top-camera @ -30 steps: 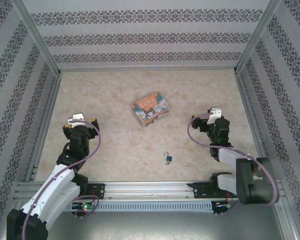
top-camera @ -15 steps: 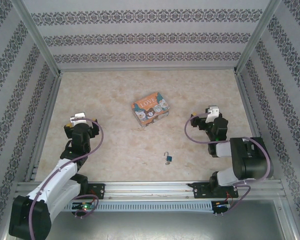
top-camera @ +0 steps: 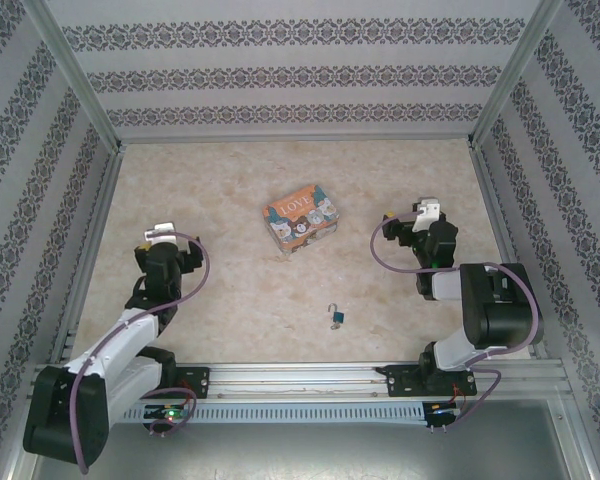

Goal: Unlock a padlock with a key

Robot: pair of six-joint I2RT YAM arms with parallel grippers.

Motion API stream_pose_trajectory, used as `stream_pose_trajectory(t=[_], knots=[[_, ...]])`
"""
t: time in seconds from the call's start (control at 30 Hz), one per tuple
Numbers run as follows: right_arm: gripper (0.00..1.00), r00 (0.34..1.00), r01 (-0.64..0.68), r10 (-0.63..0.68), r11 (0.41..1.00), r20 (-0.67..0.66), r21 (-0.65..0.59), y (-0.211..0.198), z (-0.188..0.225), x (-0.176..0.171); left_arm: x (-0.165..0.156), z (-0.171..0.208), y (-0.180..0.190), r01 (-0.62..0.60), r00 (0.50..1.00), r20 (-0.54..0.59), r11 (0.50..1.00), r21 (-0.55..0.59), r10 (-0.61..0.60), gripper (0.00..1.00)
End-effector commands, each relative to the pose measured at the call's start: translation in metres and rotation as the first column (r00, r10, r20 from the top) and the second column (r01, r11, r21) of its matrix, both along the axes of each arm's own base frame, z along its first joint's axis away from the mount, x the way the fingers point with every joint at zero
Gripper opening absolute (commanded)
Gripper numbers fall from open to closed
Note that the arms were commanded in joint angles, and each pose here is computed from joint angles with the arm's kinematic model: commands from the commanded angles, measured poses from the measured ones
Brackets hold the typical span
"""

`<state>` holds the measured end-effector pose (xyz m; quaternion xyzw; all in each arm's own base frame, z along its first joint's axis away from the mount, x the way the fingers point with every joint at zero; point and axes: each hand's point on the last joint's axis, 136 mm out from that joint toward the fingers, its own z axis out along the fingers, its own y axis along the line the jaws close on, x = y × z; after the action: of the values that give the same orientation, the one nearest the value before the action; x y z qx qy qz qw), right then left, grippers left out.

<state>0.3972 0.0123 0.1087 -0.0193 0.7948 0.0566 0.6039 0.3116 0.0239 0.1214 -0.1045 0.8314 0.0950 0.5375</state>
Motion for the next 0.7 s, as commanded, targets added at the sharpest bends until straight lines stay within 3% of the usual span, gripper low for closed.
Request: stream_pose_trajectory(t=[0.0,0.67], knots=[[0.98,1.000,0.019,-0.019,1.000,-0.013,0.015,-0.004,-0.001,0.000,0.010,0.006,0.000,0.016,0.998,0.065,1.000,-0.010,-0.015,0.99],[0.98,1.000,0.020,-0.020,1.000,-0.013,0.012,-0.004,-0.001,0.000,0.058,0.001,-0.014,0.126,0.982,0.138,0.991,0.035,-0.129,0.99]])
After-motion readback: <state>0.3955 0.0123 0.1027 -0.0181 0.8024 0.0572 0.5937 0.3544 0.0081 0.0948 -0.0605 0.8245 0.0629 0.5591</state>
